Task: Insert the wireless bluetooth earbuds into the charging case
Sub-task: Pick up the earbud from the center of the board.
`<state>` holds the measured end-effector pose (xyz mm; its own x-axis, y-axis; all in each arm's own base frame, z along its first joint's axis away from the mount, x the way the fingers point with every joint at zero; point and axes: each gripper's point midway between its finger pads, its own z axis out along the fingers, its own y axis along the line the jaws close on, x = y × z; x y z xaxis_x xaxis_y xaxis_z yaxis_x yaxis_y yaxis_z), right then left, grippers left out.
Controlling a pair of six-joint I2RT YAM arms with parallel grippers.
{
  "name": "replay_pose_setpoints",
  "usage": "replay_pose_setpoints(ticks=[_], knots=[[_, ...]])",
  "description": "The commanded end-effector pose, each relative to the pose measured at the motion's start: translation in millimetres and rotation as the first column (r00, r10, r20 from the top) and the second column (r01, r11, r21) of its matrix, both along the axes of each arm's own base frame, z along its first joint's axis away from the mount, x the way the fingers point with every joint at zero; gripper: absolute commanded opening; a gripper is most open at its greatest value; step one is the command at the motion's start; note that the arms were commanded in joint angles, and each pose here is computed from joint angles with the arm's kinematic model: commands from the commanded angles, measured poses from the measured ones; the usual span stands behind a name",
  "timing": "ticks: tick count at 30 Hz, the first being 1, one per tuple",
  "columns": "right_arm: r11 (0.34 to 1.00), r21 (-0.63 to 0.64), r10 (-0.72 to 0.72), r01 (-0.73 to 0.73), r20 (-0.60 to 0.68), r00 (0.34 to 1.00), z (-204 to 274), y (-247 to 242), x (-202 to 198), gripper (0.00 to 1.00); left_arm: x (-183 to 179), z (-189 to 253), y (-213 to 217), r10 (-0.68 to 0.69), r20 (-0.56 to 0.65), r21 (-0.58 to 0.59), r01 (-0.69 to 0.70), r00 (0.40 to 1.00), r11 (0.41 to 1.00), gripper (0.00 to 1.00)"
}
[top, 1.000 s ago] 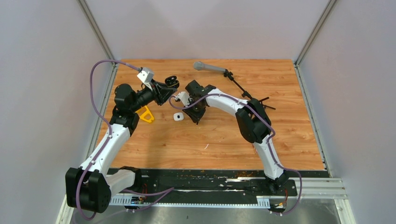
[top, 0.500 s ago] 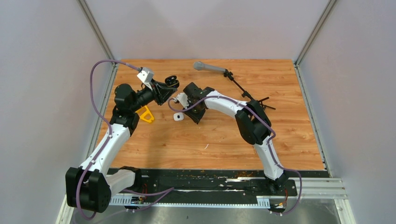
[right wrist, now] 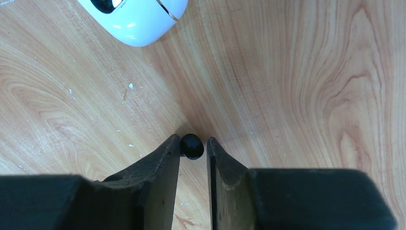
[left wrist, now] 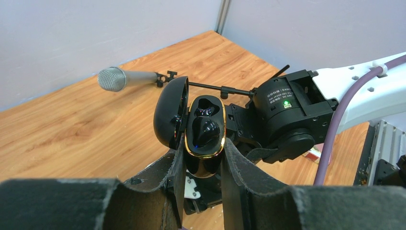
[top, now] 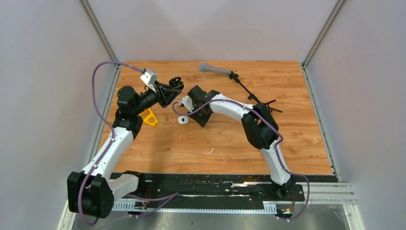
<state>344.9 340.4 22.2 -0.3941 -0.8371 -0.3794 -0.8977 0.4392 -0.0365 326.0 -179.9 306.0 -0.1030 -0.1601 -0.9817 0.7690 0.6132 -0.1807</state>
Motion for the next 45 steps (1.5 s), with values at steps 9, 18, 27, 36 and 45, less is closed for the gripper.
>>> replay_pose_setpoints(ticks=[9, 18, 27, 36, 45], knots=[[0.997, -0.061, -0.047, 0.046, -0.021, 0.999, -9, -11, -14, 0.28, 0, 11, 3, 0.013, 0.049, -0.012, -0.012, 0.999, 1.000, 0.00], [0.995, -0.092, -0.042, 0.039, -0.028, 0.999, -17, -18, -21, 0.20, 1, 11, 3, 0.015, 0.046, -0.015, -0.014, 0.999, 1.000, 0.00], [0.997, -0.077, 0.003, 0.001, 0.049, 0.999, -2, -11, -4, 0.00, 2, 9, 3, 0.020, 0.046, -0.014, -0.019, 0.999, 1.000, 0.00], [0.999, -0.043, 0.040, -0.032, 0.196, 0.980, 69, -23, 2, 0.00, 20, 31, 2, 0.036, 0.086, -0.043, -0.033, 0.996, 0.999, 0.00], [0.987, 0.110, 0.083, -0.115, 0.261, 0.962, 152, -43, -32, 0.00, 43, 48, 1, 0.059, 0.112, -0.062, -0.052, 0.992, 0.997, 0.00]])
